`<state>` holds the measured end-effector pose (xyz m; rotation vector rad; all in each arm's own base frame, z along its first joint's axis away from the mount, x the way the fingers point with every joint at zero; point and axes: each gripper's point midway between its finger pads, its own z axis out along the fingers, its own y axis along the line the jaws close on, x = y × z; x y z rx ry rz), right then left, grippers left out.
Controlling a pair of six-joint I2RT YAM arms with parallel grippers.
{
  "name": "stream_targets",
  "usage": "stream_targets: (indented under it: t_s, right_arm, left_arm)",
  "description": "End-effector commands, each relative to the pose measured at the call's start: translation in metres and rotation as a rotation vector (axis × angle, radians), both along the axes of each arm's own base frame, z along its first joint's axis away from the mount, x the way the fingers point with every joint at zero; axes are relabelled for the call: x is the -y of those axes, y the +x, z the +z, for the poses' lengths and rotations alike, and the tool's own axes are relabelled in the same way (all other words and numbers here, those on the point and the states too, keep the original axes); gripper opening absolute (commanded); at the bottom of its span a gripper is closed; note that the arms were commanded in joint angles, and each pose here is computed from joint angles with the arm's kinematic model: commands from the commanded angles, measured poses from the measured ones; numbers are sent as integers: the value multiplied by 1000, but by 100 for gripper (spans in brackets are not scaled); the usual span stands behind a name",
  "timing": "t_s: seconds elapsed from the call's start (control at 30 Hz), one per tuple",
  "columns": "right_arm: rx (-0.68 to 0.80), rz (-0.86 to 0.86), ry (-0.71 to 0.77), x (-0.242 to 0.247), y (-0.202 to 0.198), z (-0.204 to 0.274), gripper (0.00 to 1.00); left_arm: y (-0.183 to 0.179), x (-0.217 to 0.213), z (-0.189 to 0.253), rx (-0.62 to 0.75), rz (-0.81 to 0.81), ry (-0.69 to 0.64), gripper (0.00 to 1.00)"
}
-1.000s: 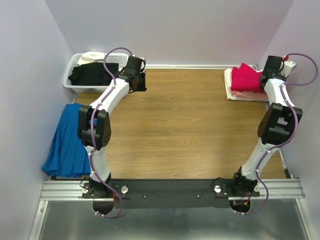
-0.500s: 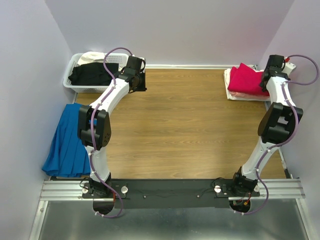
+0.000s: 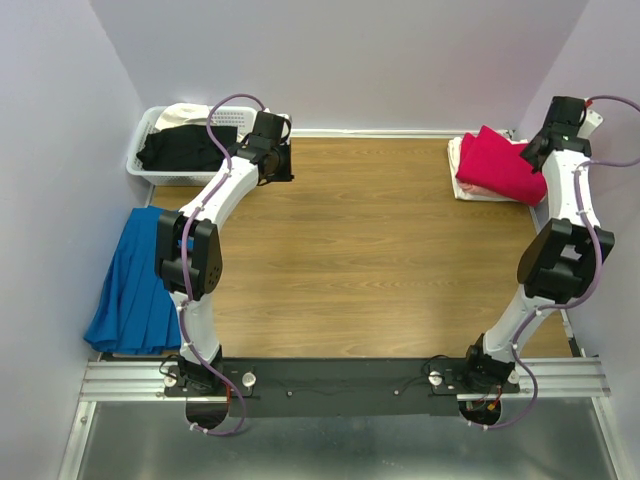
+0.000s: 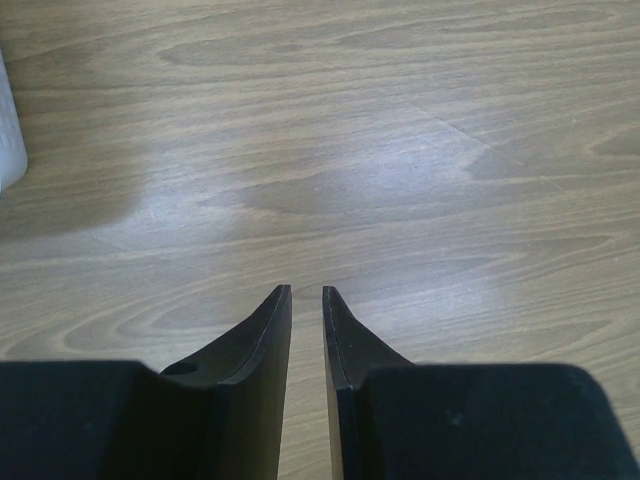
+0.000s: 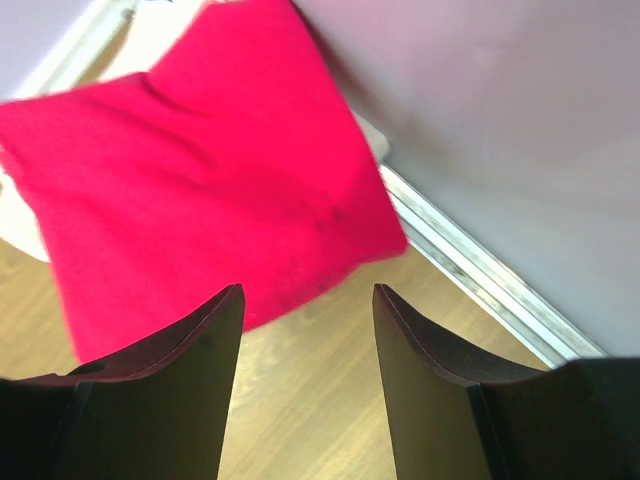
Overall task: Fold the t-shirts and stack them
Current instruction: Put the neatly folded tshirt into the corner of the board with the right arm
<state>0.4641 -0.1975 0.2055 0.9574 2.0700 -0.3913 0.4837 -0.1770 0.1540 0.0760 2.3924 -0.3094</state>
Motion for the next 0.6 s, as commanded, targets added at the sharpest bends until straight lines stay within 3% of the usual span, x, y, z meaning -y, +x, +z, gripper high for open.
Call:
stream_targets:
  t_s: [0.0,0.27,0.57]
  right_arm:
    - [38,25,51,-4,23,-2,62]
    - [-58,48,138,-8,46,-72,62]
    - [-170,62,233,-26,25,-129,60]
  left_arm:
    - [0,8,9,23,-22,-29,27]
    - [-8,2,10,26,-8,-15,27]
    - [-14,1,5,20,-2,-26,27]
